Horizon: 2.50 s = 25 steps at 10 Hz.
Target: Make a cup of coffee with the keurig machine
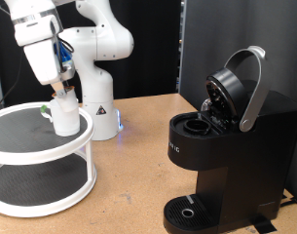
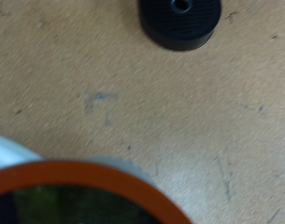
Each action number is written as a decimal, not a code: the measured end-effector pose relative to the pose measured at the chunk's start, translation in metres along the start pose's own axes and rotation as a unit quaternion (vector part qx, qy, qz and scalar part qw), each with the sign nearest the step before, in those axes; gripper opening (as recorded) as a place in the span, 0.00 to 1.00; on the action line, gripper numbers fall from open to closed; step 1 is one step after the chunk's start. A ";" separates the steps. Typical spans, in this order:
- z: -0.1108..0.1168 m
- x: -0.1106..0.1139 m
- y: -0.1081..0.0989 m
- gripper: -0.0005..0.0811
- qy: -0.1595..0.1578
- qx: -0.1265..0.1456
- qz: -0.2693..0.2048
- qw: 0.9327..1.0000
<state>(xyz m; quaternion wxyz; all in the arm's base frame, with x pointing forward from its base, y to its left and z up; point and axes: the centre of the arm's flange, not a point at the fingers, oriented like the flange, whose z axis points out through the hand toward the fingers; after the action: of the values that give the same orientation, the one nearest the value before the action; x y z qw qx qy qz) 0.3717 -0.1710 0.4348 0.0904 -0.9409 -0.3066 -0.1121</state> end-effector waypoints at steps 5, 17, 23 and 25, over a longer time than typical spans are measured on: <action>-0.007 0.061 -0.026 0.57 0.055 0.015 -0.014 0.998; -0.006 0.161 -0.057 0.57 0.109 0.042 -0.116 0.986; 0.007 0.173 -0.062 0.57 0.080 0.080 -0.132 0.985; 0.009 0.178 -0.064 0.57 0.076 0.083 -0.122 0.986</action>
<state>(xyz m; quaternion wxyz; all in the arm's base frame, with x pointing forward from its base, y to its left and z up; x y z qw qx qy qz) 0.4753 -0.0184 0.4798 0.1768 -0.8744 -0.4198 -0.1672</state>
